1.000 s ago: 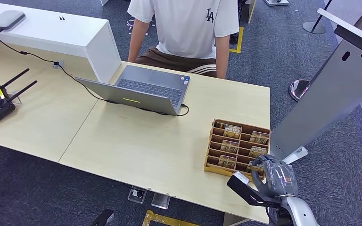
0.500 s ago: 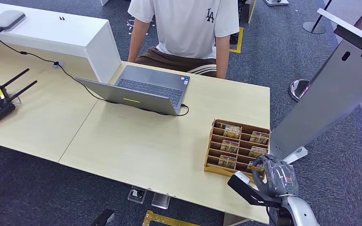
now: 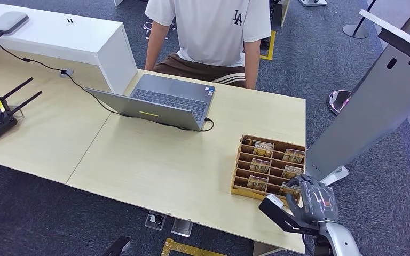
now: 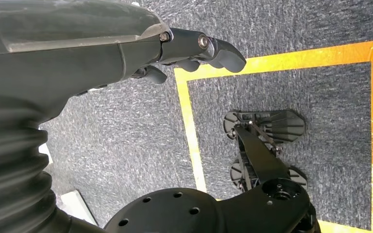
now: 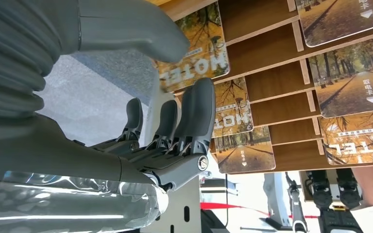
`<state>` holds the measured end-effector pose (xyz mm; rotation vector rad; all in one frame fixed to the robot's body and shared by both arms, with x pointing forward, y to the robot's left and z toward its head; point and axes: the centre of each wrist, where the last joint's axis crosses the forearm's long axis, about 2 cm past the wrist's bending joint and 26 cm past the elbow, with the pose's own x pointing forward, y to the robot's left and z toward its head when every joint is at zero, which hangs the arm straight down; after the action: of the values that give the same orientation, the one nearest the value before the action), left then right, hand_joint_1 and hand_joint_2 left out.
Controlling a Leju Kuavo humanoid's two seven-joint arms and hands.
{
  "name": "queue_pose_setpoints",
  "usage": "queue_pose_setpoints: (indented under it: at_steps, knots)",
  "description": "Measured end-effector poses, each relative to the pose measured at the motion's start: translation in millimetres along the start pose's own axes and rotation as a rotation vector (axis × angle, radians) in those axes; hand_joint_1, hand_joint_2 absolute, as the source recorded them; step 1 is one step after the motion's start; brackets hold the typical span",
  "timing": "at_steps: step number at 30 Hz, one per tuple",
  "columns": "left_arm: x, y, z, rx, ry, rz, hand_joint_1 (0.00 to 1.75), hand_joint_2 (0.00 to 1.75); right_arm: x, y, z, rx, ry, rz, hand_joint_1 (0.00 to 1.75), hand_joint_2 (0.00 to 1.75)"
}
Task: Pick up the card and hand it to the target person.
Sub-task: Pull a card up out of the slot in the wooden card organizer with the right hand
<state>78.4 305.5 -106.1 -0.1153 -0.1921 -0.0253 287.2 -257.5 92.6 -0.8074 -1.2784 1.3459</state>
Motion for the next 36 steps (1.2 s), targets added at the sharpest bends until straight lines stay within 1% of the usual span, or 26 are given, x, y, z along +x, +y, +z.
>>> queue_pose_setpoints:
  at_steps: [2,6,9,14,15,17,21,22,26,28,31,36]
  knots:
    - [0.3,-0.1,0.0,-0.001,0.000,-0.002,0.00,1.75,-0.4,0.4,0.2,0.000,0.001,-0.001,0.77,1.75]
    - [1.2,0.0,0.0,-0.003,0.000,-0.005,0.00,1.75,-2.0,1.4,1.0,-0.001,0.006,-0.005,0.61,1.75]
    - [1.7,-0.3,-0.1,-0.004,0.001,-0.008,0.00,1.75,-3.4,2.6,1.1,0.001,0.011,-0.009,0.59,1.75]
    - [1.8,-0.9,-0.1,-0.005,0.001,-0.010,0.00,1.75,-4.1,4.0,0.9,0.003,0.013,-0.012,0.62,1.75]
    - [1.7,-1.0,-0.2,-0.005,0.001,-0.010,0.00,1.75,-4.2,4.1,1.0,0.003,0.013,-0.012,0.65,1.75]
    - [1.6,-1.1,-0.2,-0.005,0.001,-0.011,0.00,1.75,-4.5,4.0,1.1,0.003,0.013,-0.012,0.76,1.75]
    - [1.7,-1.4,-0.2,-0.005,0.001,-0.011,0.00,1.75,-5.0,4.1,1.3,0.003,0.014,-0.011,1.09,1.75]
    - [1.8,-1.7,-0.2,-0.005,0.001,-0.011,0.00,1.75,-5.2,4.0,1.4,0.003,0.014,-0.011,1.13,1.75]
    - [1.7,-2.4,-0.3,-0.006,0.001,-0.009,0.00,1.75,-4.9,3.5,2.0,0.001,0.012,-0.010,1.05,1.75]
    - [1.4,-2.6,-0.4,-0.007,0.001,-0.008,0.00,1.75,-4.5,3.1,2.2,0.001,0.010,-0.010,1.07,1.75]
    - [1.2,-2.6,-0.4,-0.007,0.001,-0.007,0.00,1.75,-4.5,3.0,2.3,0.001,0.010,-0.010,1.16,1.75]
    - [0.5,-2.0,-0.3,-0.007,0.002,-0.005,0.00,1.75,-4.1,2.6,1.9,0.000,0.009,-0.010,1.15,1.75]
